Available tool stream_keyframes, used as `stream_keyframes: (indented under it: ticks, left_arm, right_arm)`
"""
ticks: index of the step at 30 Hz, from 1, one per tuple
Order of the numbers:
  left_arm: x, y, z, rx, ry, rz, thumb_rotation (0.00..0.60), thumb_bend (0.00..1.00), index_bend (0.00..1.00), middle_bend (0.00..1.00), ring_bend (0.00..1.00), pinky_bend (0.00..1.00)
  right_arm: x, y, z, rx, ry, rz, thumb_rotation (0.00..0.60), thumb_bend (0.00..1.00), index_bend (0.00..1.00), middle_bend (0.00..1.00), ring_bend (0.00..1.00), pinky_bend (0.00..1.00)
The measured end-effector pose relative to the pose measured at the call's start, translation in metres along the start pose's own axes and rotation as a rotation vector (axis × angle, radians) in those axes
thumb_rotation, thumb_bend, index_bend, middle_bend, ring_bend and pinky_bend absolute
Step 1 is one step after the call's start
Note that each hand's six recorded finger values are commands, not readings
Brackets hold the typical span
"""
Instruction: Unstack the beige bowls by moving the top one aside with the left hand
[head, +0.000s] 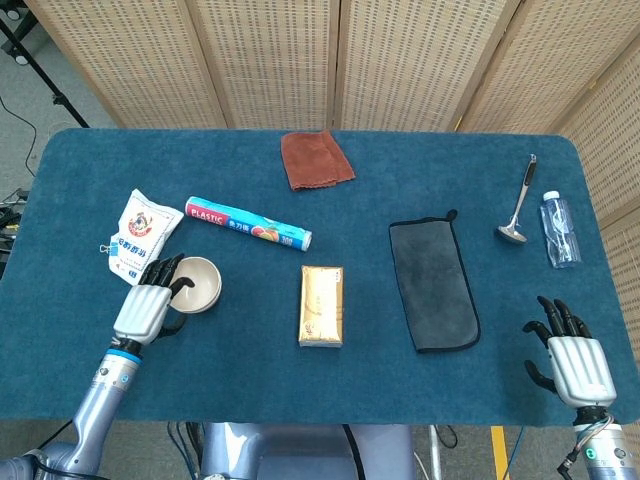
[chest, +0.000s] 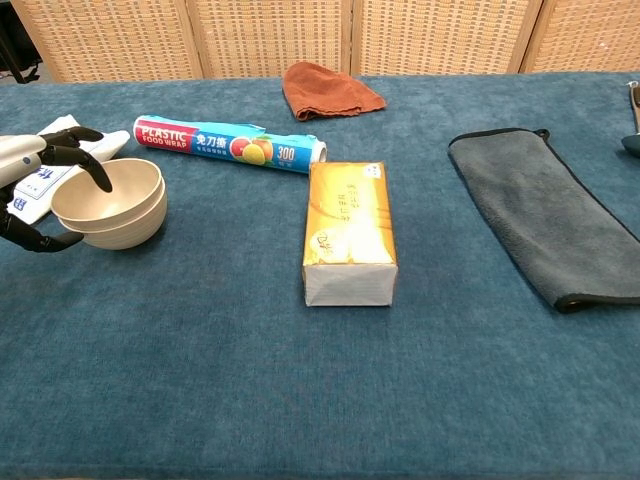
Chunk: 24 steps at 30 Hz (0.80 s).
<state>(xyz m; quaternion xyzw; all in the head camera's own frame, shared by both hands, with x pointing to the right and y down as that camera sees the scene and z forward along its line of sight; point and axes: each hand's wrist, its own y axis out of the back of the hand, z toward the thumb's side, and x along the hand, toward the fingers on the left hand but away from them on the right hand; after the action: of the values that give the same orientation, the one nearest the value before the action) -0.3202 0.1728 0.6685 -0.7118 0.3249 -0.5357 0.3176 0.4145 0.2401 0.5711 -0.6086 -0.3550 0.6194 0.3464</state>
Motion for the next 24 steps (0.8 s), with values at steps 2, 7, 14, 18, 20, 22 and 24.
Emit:
stream_keyframes:
  ticks: [2,7,14,18,20,22,24]
  left_arm:
    - [0.0001,-0.0001,0.0001,0.002,0.000,-0.001,0.600,0.31,0.41,0.00,0.00,0.00]
    - [0.0002,0.0000,0.0003,0.003,0.002,-0.002,0.600,0.31,0.44,0.00,0.00,0.00]
    - [0.0004,0.0014,0.0002,0.003,0.004,0.001,0.600,0.31,0.45,0.00,0.00,0.00]
    - [0.0003,0.0012,0.0000,0.002,0.004,0.000,0.600,0.31,0.46,0.00,0.00,0.00]
    - [0.0002,0.0011,0.0001,0.002,0.004,-0.001,0.600,0.31,0.47,0.00,0.00,0.00]
    - [0.0002,0.0007,0.0001,0.003,0.004,-0.001,0.600,0.32,0.48,0.00,0.00,0.00]
    - [0.0002,-0.0001,0.0000,0.004,0.005,-0.003,0.600,0.32,0.48,0.00,0.00,0.00]
  right_arm:
    - [0.0000,0.0000,0.0000,0.000,0.000,0.000,0.600,0.31,0.34,0.06,0.02,0.17]
    - [0.0001,0.0000,-0.0002,0.001,0.000,0.000,0.600,0.31,0.34,0.07,0.02,0.17]
    - [0.0000,-0.0003,-0.0003,0.002,-0.002,0.001,0.600,0.31,0.34,0.07,0.02,0.17]
    - [0.0000,-0.0003,-0.0005,0.003,-0.003,0.001,0.600,0.31,0.34,0.07,0.02,0.17]
    - [0.0000,-0.0003,-0.0004,0.003,-0.003,0.001,0.600,0.31,0.34,0.07,0.02,0.17]
    - [0.0001,-0.0004,-0.0002,0.003,-0.003,0.002,0.600,0.31,0.34,0.06,0.02,0.17]
    - [0.0001,-0.0006,-0.0004,0.003,-0.003,0.003,0.600,0.31,0.34,0.06,0.02,0.17]
